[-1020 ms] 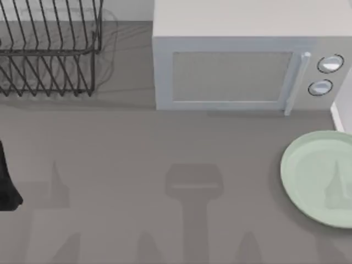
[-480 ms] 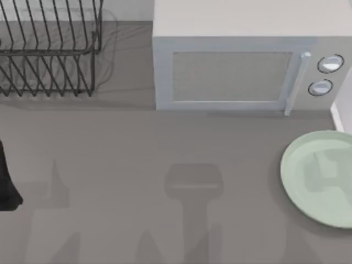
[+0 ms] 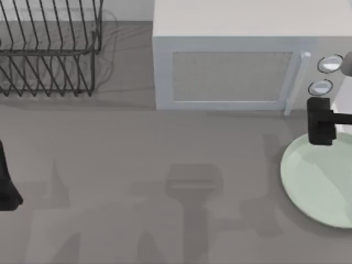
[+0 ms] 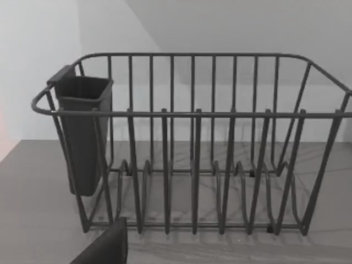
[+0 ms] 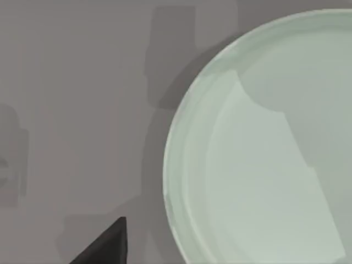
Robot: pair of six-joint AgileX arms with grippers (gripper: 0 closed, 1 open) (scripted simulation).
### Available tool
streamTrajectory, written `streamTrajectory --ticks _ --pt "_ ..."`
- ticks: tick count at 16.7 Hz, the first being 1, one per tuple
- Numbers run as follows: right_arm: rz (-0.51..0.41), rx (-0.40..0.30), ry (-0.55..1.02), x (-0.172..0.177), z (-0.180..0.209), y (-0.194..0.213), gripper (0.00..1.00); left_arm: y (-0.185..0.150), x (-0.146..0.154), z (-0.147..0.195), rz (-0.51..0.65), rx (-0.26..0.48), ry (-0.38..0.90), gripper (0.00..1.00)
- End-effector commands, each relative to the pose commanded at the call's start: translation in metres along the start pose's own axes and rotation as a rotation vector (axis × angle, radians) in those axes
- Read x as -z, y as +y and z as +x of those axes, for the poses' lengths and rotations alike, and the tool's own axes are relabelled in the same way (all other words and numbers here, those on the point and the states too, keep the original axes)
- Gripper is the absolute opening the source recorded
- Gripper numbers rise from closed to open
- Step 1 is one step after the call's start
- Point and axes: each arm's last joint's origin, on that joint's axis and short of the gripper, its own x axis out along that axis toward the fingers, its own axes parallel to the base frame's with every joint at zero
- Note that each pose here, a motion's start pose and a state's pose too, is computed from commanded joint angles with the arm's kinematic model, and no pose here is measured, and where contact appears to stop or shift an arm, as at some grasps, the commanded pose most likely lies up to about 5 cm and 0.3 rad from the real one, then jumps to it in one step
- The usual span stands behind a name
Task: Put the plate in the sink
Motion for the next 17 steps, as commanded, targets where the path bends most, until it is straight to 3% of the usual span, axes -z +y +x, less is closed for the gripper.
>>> streamTrajectory --ticks 7,17 --pt "0.003 0.119 0.383 -0.038 0.073 0.049 1.0 0.0 0.0 0.0 0.0 0.0 0.0 1.0" --pt "0.002 0.139 0.429 -0.035 0.094 0.053 1.0 0.0 0.0 0.0 0.0 0.0 0.0 1.0"
